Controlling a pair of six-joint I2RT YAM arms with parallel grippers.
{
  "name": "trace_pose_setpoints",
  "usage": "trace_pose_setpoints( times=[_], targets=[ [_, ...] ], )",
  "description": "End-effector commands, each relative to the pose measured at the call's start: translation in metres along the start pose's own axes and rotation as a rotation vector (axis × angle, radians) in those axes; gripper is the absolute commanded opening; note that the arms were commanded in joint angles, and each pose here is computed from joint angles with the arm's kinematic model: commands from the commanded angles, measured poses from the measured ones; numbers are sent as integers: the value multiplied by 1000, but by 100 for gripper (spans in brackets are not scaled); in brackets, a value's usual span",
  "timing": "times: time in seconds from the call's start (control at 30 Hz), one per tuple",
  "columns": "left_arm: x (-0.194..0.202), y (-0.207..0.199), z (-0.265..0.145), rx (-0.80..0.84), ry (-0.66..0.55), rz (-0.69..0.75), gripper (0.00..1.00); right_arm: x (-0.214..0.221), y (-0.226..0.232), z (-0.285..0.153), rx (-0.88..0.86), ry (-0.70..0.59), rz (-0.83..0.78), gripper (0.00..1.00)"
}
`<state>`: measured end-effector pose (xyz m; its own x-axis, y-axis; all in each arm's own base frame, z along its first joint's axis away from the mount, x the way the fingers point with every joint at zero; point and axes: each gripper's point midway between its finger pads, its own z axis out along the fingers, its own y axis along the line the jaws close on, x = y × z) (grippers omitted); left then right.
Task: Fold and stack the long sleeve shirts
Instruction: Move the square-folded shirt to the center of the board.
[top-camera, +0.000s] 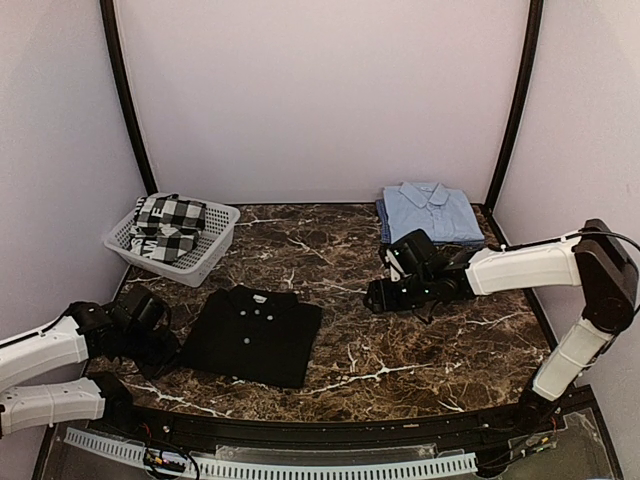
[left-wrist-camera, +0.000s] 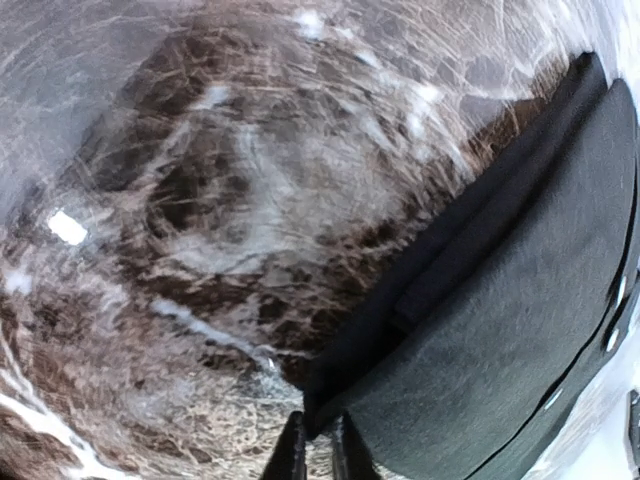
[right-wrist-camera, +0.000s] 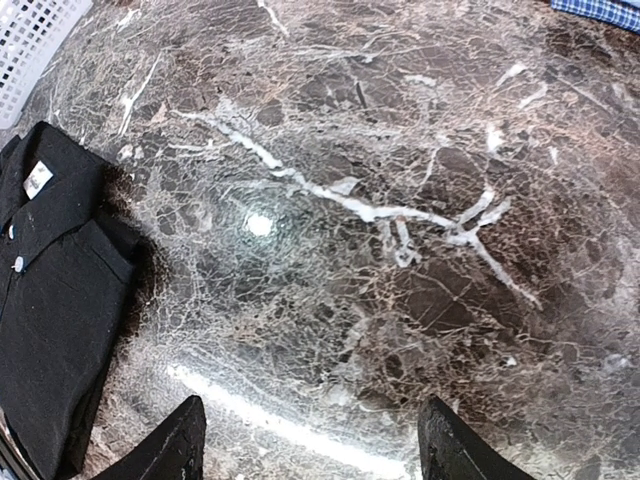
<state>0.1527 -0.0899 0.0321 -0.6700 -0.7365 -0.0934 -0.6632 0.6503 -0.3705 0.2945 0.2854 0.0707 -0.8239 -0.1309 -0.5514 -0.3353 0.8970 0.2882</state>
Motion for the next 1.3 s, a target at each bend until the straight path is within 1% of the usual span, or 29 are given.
trace_pose_setpoints(
  times=[0.0, 0.03, 0.07, 0.1, 0.13, 0.17, 0.2, 0.23, 0.3, 0.33, 0.37, 0.47, 0.67, 0.73, 0.83, 1.0, 1.27],
  targets=[
    [-10, 6, -9, -40, -49, -31, 23, -23, 0, -14, 17, -72, -5, 69],
    [-11, 6, -12, -47, -57, -12, 28, -25, 0, -15, 20, -75, -4, 69],
    [-18, 0, -18, -36, -89, -2, 40, -26, 0, -16, 22, -78, -5, 69],
    [-24, -2, -24, -32, -126, 33, 46, -28, 0, -17, 24, -80, -4, 69],
    [-30, -13, -33, -4, -151, 53, 57, -29, 0, -18, 27, -83, -4, 69],
    [-37, -16, -39, -2, -193, 97, 62, -31, 0, -19, 30, -86, -3, 69],
    [-43, -26, -49, 25, -218, 115, 72, -32, -1, -19, 37, -88, -3, 70],
    [-48, -34, -53, 38, -248, 171, 78, -33, -2, -19, 43, -88, -1, 70],
    [-55, -54, -65, 81, -286, 258, 86, -36, -3, -19, 61, -89, -4, 70],
    [-58, -64, -70, 92, -297, 318, 88, -38, -4, -18, 71, -90, -4, 69],
    [-59, -76, -73, 125, -306, 349, 90, -41, -5, -17, 85, -91, -6, 70],
    [-60, -108, -80, 190, -322, 482, 91, -50, -13, -13, 120, -96, 3, 70],
    [-59, -157, -87, 302, -334, 634, 92, -80, -38, 4, 214, -106, 53, 69],
    [-54, -174, -88, 346, -320, 681, 92, -86, -47, 16, 255, -99, 62, 69],
    [-53, -196, -92, 391, -320, 733, 93, -100, -61, 29, 314, -99, 77, 69],
    [-47, -224, -88, 445, -298, 815, 93, -121, -81, 50, 379, -103, 113, 68],
    [-36, -247, -82, 533, -253, 866, 93, -142, -124, 79, 474, -95, 224, 67]
  ],
)
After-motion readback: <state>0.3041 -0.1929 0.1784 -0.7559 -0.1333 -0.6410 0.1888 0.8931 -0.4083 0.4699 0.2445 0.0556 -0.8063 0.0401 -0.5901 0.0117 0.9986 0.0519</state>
